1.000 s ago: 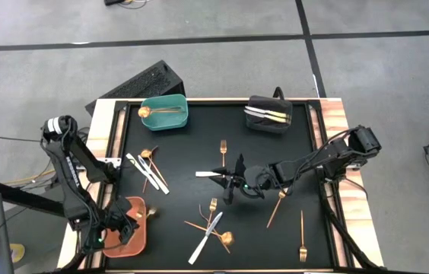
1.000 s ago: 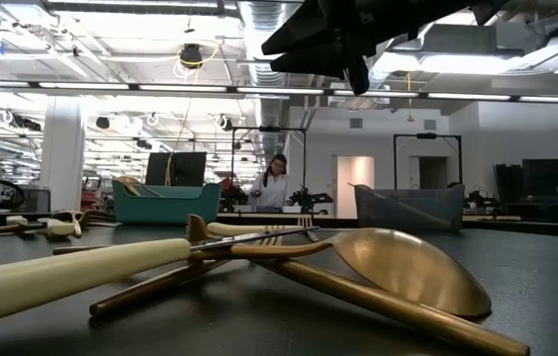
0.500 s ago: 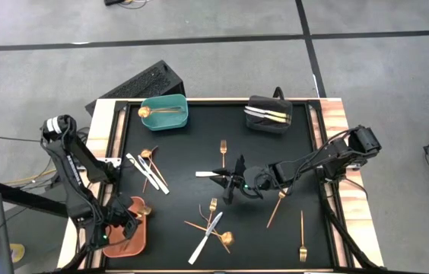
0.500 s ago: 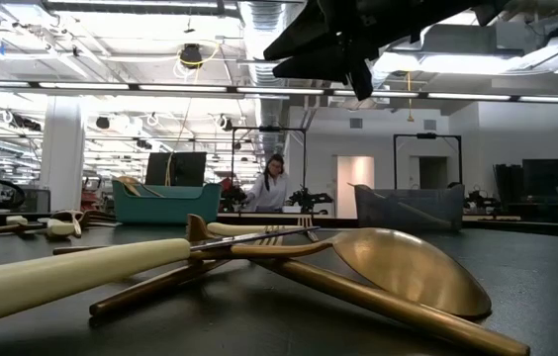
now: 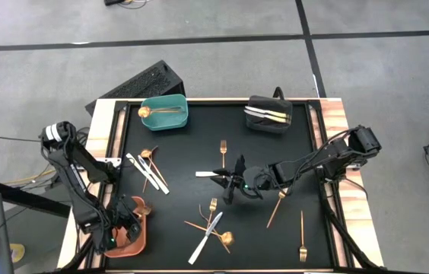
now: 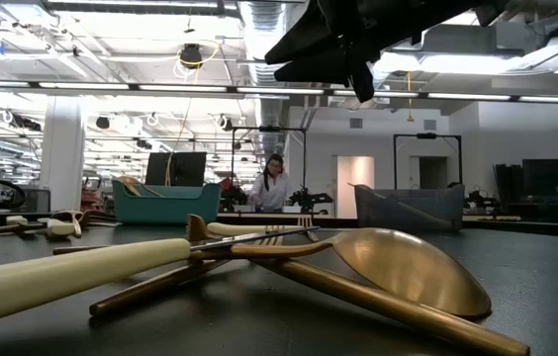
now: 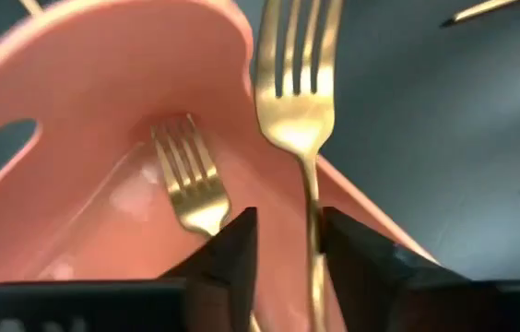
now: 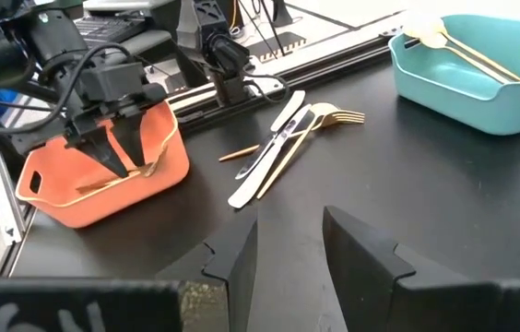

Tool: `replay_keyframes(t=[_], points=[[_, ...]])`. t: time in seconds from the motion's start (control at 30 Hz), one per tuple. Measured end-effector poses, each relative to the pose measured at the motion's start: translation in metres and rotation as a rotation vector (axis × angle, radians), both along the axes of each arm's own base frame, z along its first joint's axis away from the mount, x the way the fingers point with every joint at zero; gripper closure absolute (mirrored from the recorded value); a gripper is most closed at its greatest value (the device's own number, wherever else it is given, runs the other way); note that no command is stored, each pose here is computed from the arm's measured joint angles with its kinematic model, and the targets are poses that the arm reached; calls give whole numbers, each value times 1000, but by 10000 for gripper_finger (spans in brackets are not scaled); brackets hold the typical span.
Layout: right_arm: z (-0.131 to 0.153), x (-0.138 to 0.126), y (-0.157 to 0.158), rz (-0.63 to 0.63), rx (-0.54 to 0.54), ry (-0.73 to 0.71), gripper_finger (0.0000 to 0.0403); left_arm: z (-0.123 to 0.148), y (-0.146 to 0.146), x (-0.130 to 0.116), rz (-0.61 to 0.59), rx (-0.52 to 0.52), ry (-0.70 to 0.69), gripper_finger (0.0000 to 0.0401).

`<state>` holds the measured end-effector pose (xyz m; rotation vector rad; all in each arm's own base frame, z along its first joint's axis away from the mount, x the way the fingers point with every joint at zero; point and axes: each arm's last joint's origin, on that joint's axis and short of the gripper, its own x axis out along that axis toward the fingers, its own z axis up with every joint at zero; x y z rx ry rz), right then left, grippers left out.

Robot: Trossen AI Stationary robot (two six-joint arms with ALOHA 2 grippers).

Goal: Sort silverware by color (type)
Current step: Put the gold fork into the orange bin

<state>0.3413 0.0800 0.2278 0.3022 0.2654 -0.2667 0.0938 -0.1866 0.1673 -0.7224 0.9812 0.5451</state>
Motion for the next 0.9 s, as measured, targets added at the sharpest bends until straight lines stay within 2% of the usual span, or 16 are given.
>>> replay_keyframes(t=[0.2, 0.3, 0.57, 0.77, 0.9], points=[[0, 0, 0, 0, 0, 2, 250, 1, 0, 0, -1, -11, 6, 390], [0, 0, 0, 0, 0, 2, 250, 11, -3, 1, -6, -12, -2, 391], [0, 0, 0, 1, -2, 4, 250, 58, -11, -3, -1, 51, 24, 396], [-1, 0, -1, -1, -8, 17, 250, 59, -10, -13, 15, 31, 159, 386], [-2, -1, -1, -1, -9, 22, 250, 59, -9, -12, 23, 34, 156, 382]])
